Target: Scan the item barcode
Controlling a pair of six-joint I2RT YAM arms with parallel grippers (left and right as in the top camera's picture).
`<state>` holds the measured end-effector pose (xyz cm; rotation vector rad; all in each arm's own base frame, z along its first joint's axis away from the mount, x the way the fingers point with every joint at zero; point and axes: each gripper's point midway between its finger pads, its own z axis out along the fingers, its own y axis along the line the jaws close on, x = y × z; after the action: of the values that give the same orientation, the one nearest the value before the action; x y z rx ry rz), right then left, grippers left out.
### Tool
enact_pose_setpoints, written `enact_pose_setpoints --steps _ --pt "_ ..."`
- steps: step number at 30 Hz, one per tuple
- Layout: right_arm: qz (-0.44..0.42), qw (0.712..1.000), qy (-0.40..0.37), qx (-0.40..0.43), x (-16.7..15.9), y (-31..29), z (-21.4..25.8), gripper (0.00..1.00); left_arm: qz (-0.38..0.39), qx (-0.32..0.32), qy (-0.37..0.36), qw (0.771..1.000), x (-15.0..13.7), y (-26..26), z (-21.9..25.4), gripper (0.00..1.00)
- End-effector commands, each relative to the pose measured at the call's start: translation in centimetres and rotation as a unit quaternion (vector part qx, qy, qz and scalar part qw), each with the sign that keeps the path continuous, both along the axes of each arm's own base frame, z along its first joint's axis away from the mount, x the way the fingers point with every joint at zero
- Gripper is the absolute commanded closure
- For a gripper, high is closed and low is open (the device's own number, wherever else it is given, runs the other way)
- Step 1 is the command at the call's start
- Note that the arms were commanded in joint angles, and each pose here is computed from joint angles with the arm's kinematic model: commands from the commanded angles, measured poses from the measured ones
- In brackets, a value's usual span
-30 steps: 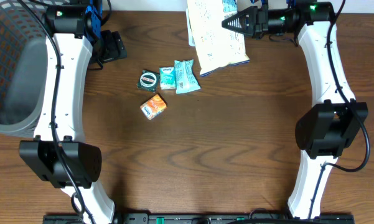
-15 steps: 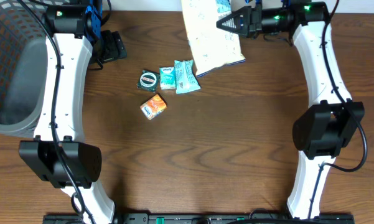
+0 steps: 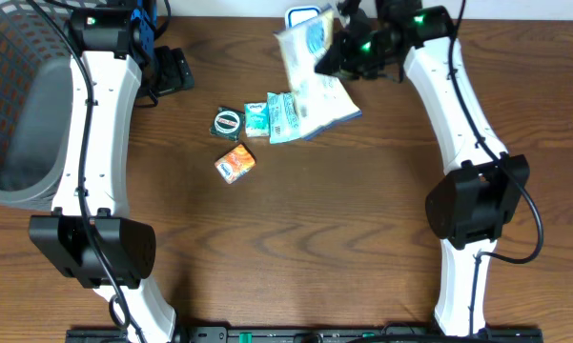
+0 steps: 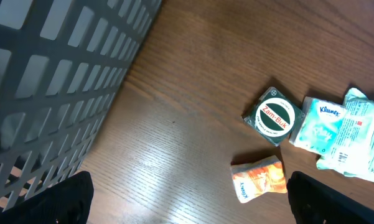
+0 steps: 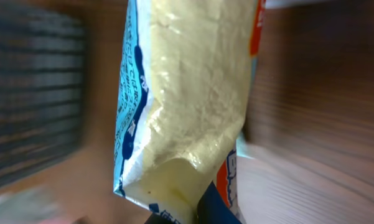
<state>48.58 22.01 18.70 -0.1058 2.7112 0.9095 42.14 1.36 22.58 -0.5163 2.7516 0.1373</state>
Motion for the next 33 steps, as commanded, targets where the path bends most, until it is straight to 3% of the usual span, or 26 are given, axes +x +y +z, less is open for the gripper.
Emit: enact_pose_setpoints --steps 1,5,12,13,19,26,28,29,31,33 --pt "-0.109 0.969 -0.028 -0.218 1.9 -7.7 -2.8 0.99 -0.001 0.007 0.01 1.0 0.0 0.3 -0.6 0.02" --pt "-0.191 0.904 -0.04 -0.381 1.7 -14.4 -2.6 0.99 -0.002 0.007 0.01 1.0 0.0 0.3 -0.6 0.02" --pt "-0.227 0.844 -0.068 -0.48 2.0 -17.9 -2.1 0.99 -0.001 0.007 0.01 1.0 0.0 0.3 -0.6 0.02" --pt "-0.234 0.824 -0.079 -0.509 2.1 -18.6 -2.5 0.99 -0.001 0.007 0.01 1.0 0.0 0.3 -0.6 0.02" --pt "-0.221 0.783 -0.081 -0.576 1.2 -19.5 -5.2 0.99 -0.001 0.007 0.01 1.0 0.0 0.3 -0.6 0.02" --pt "-0.12 0.863 -0.025 -0.49 -0.7 -14.8 -11.4 0.97 -0.001 0.007 0.01 1.0 0.0 0.3 -0.6 0.02" --pt "-0.099 0.89 -0.01 -0.446 -1.2 -12.8 -12.2 0.81 -0.001 0.007 0.01 1.0 0.0 0.3 -0.6 0.02" --pt "-0.09 0.901 -0.005 -0.424 -1.4 -11.7 -12.3 0.69 -0.001 0.007 0.01 1.0 0.0 0.3 -0.6 0.02" --pt "-0.074 0.925 -0.002 -0.373 -1.4 -9.3 -11.9 0.32 -0.001 0.007 0.01 1.0 0.0 0.3 -0.6 0.02" --pt "-0.059 0.944 -0.002 -0.326 -1.3 -7.2 -11.0 0.27 -0.001 0.007 0.01 1.0 0.0 0.3 -0.6 0.02"
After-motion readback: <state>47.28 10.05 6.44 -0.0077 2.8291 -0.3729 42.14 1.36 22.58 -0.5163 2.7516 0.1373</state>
